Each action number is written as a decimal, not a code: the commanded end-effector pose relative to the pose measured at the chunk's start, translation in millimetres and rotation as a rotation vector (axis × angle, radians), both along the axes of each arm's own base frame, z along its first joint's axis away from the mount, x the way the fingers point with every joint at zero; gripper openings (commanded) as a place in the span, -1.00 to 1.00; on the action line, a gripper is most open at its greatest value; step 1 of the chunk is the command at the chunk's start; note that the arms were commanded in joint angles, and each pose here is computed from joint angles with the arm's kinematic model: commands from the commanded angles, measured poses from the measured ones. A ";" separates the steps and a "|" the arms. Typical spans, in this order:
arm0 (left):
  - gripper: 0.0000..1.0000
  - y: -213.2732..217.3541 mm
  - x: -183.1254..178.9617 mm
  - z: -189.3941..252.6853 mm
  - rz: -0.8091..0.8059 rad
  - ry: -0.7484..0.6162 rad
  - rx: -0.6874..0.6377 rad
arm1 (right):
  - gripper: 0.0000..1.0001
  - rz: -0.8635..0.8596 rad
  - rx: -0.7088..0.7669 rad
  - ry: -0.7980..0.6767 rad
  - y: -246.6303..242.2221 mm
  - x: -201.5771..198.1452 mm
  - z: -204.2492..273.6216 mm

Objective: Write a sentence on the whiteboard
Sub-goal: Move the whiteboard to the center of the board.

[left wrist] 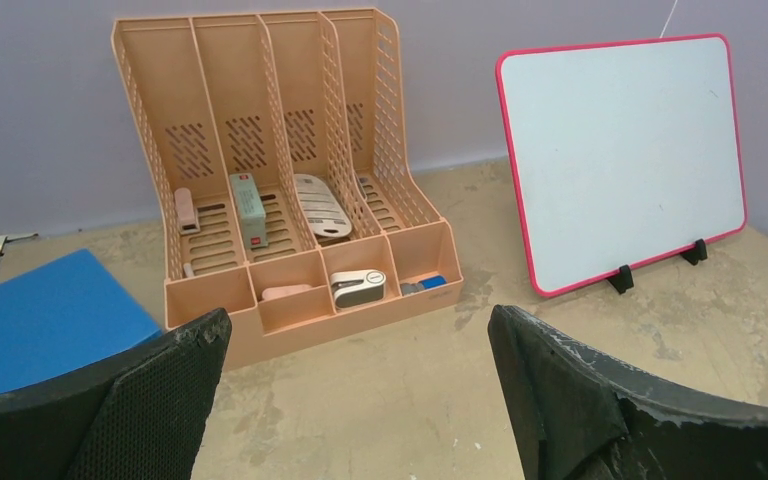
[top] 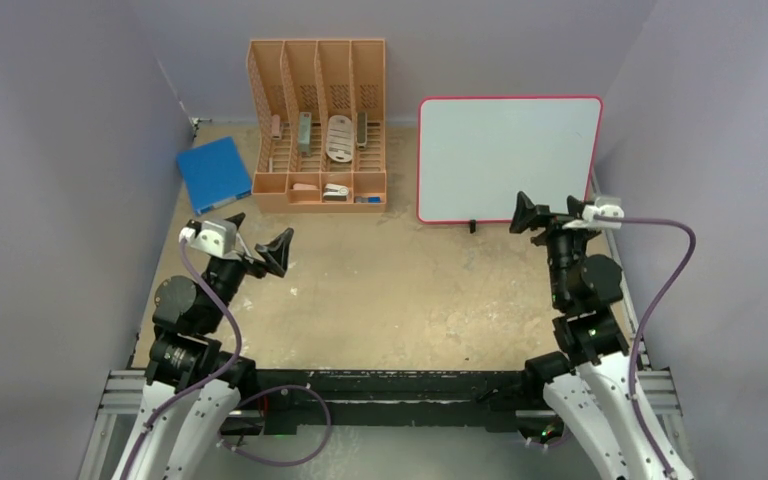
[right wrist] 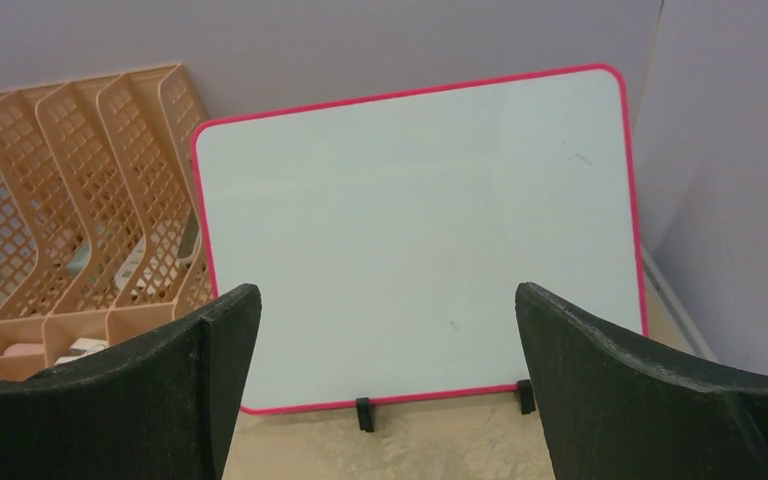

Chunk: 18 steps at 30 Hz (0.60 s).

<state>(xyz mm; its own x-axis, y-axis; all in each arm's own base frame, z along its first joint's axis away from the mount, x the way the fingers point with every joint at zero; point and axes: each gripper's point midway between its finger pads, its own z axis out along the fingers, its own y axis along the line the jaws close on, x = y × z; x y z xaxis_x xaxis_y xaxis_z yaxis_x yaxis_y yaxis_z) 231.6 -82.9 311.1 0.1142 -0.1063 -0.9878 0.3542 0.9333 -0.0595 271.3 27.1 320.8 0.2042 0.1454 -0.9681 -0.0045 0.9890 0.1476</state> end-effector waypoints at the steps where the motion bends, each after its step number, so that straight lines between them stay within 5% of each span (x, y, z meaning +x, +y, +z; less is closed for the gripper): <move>1: 1.00 -3.7 -8.6 15.1 -0.029 -0.031 -0.029 | 0.98 0.044 0.038 0.109 13.1 16.1 3.3; 18: 1.00 -1.8 -17.2 18.7 -0.033 -0.046 -0.029 | 0.97 0.148 0.051 0.534 58.6 82.1 -106.8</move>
<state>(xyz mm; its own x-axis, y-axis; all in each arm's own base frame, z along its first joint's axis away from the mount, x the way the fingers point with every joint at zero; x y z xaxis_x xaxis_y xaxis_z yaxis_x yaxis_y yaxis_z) 221.7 -80.9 308.3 0.1057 -0.1098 -0.9883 0.3576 0.9316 -0.0653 341.4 77.2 204.5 -0.3503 0.1460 -0.9252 -0.0418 0.9844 0.1711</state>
